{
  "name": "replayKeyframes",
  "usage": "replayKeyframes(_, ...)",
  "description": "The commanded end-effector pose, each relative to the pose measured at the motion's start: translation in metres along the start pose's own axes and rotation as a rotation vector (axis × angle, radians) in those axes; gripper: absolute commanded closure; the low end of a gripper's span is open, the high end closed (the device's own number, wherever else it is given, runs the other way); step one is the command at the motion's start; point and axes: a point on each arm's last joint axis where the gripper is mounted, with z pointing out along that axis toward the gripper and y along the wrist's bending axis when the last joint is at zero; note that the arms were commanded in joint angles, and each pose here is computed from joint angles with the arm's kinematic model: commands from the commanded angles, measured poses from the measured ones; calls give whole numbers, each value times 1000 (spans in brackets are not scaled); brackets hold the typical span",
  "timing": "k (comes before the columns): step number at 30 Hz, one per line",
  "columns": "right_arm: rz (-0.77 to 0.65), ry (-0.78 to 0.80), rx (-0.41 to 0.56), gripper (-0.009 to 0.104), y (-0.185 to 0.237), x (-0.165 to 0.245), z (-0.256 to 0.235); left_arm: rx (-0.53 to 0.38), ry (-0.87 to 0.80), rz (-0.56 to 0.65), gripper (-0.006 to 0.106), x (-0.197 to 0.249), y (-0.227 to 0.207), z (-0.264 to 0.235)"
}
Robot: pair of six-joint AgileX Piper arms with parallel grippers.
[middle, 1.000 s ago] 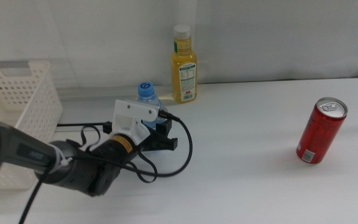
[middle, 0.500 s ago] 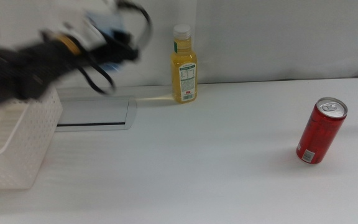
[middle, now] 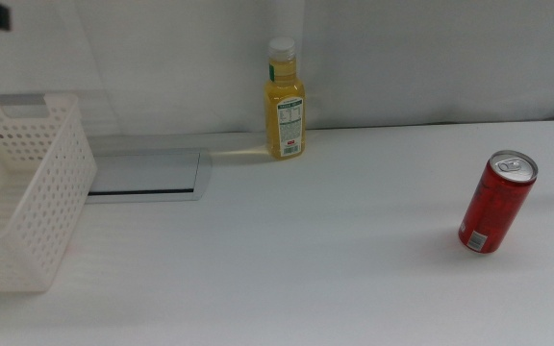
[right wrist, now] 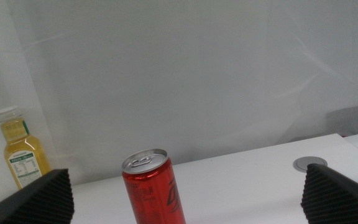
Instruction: Use arms to grab the bottles and put them into the dustbin to the left of the table.
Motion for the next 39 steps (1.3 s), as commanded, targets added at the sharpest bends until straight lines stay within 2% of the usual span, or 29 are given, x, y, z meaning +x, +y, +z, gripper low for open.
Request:
replayKeyframes(1, -18, -2, 8, -8, -2, 11, -1, -45, 1, -38, 103, -2, 16, -4)
replayKeyframes(7, -18, -8, 7, -8, -2, 10, -1, -80, 153, -77, 103, 18, 34, 34)
replayKeyframes(24, -18, -12, 7, -8, -2, 10, -1, -42, 448, -94, 103, 82, 29, 157)
replayKeyframes(36, -18, -12, 7, -8, -2, 10, -1, -30, 489, -107, 103, 97, 27, 176)
replayKeyframes(39, -18, -12, 7, -8, -2, 10, -1, -30, 480, -106, 96, 96, 27, 176)
